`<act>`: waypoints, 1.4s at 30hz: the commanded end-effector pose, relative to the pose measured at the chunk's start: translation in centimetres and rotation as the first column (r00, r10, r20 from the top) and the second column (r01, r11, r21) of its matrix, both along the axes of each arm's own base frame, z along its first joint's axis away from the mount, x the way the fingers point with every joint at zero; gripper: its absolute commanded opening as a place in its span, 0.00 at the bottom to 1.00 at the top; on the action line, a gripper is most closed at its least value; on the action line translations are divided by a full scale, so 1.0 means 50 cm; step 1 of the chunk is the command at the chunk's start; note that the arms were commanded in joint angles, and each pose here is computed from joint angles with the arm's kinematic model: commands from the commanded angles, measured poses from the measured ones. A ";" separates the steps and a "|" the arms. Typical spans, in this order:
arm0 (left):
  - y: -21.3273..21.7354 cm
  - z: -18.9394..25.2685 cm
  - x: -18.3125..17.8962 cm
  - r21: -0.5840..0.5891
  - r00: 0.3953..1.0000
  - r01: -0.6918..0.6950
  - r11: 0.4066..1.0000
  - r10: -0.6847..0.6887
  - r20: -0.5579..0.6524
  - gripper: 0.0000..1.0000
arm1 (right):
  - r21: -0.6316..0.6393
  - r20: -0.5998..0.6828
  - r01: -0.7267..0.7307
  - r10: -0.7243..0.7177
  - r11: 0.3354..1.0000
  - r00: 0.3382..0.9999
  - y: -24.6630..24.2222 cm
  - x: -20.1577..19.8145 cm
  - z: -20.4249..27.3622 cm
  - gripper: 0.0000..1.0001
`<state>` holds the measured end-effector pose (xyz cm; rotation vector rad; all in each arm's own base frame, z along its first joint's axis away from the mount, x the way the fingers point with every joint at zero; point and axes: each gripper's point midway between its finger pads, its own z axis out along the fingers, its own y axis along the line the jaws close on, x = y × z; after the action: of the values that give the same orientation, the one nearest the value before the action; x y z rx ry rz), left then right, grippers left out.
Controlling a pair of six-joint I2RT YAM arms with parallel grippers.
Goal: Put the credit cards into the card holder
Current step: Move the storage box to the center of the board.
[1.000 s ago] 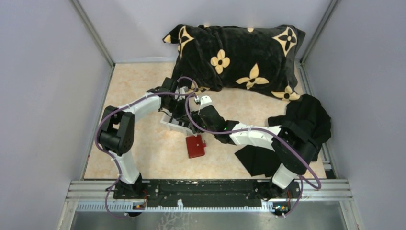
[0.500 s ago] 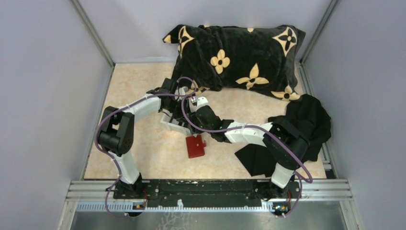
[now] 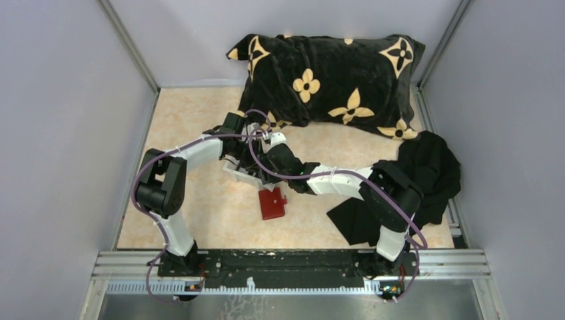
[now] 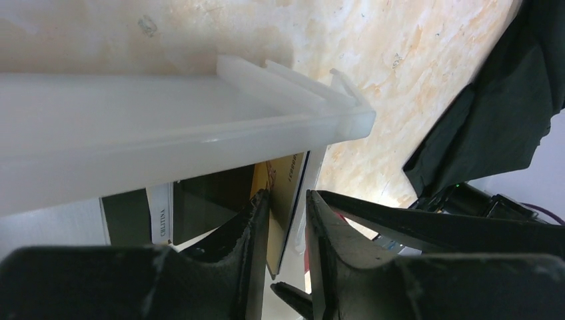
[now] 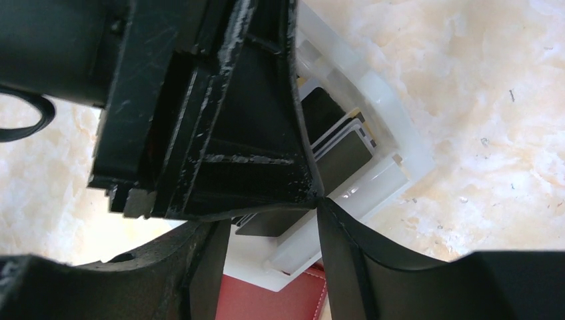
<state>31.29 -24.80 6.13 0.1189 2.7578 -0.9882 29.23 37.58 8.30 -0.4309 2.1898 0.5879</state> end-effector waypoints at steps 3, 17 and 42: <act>-0.010 0.029 -0.004 -0.056 0.999 -0.032 0.998 0.033 0.023 0.34 | 0.072 0.017 0.045 -0.046 0.996 0.999 0.044 0.026 0.051 0.49; -0.007 0.039 0.007 -0.084 0.988 -0.149 0.985 0.152 0.033 0.34 | 0.039 -0.033 0.109 -0.108 0.993 0.994 0.041 0.018 0.014 0.47; 0.002 0.012 -0.033 -0.132 0.966 -0.257 0.957 0.256 -0.028 0.36 | -0.082 -0.058 0.326 -0.331 0.942 0.942 -0.063 0.049 -0.050 0.46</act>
<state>32.05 -23.86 5.94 -0.3283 2.5880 -1.0078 29.00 38.37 5.78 -0.2220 2.3206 0.5044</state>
